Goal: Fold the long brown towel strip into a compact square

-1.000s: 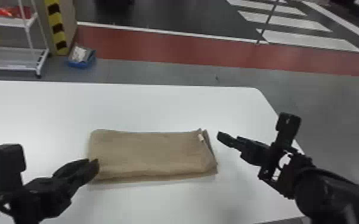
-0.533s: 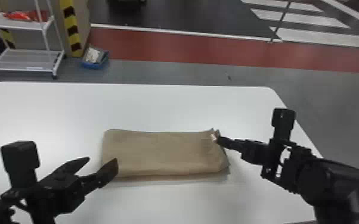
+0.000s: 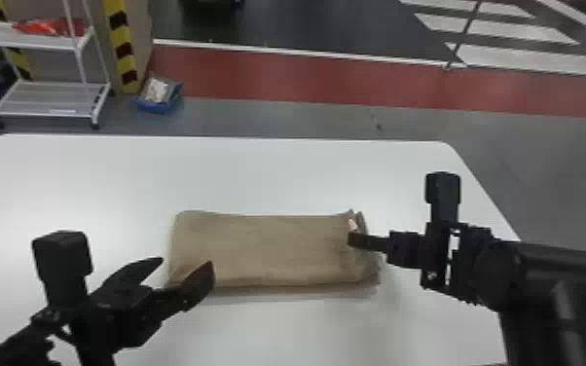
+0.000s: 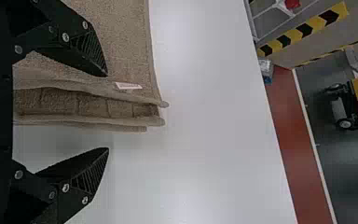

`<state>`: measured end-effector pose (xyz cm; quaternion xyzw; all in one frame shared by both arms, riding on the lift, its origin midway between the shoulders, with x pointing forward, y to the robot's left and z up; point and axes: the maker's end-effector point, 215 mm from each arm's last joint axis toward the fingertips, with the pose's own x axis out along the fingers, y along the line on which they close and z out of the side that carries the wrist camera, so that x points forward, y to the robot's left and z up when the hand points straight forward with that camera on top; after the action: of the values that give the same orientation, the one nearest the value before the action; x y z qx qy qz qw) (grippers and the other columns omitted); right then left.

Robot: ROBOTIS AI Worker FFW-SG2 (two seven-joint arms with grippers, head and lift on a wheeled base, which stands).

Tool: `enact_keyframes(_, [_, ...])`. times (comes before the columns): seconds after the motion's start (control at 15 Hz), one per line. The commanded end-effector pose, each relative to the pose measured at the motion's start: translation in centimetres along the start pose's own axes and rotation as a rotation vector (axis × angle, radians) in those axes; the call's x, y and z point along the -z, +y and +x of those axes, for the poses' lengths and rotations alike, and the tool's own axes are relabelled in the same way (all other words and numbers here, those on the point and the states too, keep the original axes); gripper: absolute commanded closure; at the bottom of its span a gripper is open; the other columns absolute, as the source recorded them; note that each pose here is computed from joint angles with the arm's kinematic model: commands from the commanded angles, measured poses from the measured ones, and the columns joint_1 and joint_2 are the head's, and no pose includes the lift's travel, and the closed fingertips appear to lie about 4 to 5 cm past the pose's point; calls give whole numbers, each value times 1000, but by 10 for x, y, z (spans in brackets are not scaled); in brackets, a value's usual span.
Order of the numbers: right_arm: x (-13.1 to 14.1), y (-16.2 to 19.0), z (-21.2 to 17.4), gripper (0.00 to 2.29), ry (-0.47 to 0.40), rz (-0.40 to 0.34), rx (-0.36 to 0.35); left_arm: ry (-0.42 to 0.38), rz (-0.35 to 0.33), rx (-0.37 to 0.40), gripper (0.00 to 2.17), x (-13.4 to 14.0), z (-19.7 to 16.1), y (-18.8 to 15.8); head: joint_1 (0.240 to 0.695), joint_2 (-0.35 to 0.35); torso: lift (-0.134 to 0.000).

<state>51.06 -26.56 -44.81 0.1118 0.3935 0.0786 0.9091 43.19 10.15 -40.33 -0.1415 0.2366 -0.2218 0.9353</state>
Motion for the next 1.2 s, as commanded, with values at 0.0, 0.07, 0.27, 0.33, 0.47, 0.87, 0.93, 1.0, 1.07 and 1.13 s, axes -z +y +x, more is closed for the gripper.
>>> enact_keyframes(0.0, [9,-3,2,394,48,-3,16,3,3,7,93,2,1,-4,695,-191,-120])
enact_keyframes(0.07, [14,-2,3,461,76,2,14,4,6,14,93,2,2,-7,695,-194,-120])
enact_keyframes(0.27, [20,6,6,475,108,-1,2,-2,31,21,93,-3,7,-14,695,-201,-120])
enact_keyframes(0.33, [19,8,6,481,113,-2,0,-4,45,27,93,-5,9,-19,695,-202,-120])
enact_keyframes(0.47, [26,10,5,653,141,1,-4,-8,56,34,93,-8,12,-23,695,-202,-120])
enact_keyframes(0.87, [34,13,1,944,131,36,-46,-17,80,76,93,-10,31,-41,695,-217,-120])
enact_keyframes(0.93, [34,13,-1,944,121,38,-52,-59,74,81,93,-17,34,-44,695,-221,-120])
enact_keyframes(1.0, [35,11,-2,944,112,45,-53,-117,69,81,93,-28,37,-48,695,-226,-120])
enact_keyframes(1.07, [35,7,-3,944,101,53,-53,-136,68,79,90,-30,42,-50,695,-229,-120])
enact_keyframes(1.13, [33,8,-5,944,84,68,-71,-140,67,82,93,-28,47,-51,695,-232,-120])
